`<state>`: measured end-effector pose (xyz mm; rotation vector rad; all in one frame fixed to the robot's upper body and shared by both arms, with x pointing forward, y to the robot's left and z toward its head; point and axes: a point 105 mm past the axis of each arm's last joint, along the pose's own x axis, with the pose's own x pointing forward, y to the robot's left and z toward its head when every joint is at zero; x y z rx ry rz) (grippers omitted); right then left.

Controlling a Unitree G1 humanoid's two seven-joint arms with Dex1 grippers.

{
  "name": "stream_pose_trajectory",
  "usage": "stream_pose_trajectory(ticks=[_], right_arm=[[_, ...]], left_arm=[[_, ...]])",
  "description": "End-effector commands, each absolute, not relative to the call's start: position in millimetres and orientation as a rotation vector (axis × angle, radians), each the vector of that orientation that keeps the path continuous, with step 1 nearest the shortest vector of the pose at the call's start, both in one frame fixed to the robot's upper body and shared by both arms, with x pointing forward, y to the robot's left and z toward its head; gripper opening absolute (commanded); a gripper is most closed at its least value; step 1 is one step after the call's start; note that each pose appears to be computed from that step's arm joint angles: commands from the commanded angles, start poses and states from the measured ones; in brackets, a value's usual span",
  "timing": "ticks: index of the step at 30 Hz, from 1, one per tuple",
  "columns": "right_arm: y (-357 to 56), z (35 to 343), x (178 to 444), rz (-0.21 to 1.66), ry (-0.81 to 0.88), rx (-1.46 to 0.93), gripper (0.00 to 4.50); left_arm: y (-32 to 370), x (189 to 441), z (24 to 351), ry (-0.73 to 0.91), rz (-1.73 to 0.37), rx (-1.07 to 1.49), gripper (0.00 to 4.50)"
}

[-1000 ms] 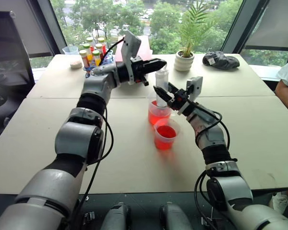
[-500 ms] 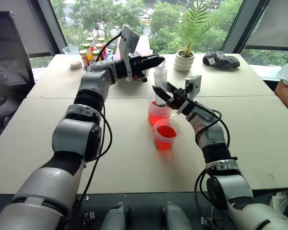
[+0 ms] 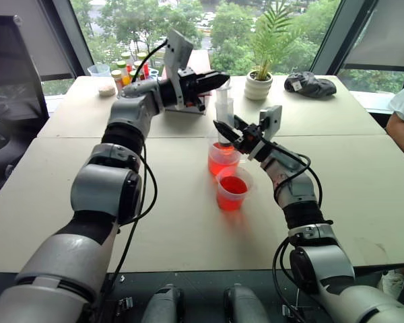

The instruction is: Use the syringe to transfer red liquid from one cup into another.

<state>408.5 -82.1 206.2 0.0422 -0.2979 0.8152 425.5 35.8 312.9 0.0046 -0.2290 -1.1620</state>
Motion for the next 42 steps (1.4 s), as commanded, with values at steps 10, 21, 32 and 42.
stream_pose_trajectory(ticks=[10, 21, 32, 42], right_arm=[[-78.4, 214.1, 404.9, 0.834, -0.308, 0.018, 1.44], [-81.2, 248.2, 403.8, 0.803, -0.395, 0.038, 1.44], [-105.0, 321.7, 352.6, 0.773, -0.589, 0.057, 1.44], [-109.3, 259.5, 310.1, 0.727, -0.466, 0.059, 1.44]], left_arm=[[51.1, 408.6, 353.8, -0.376, -1.204, 0.040, 3.35], [69.2, 387.3, 339.8, -0.338, -1.294, -0.015, 4.45], [84.7, 376.8, 325.0, -0.270, -1.281, -0.062, 4.45], [70.6, 352.2, 324.6, -0.220, -1.427, -0.086, 4.45]])
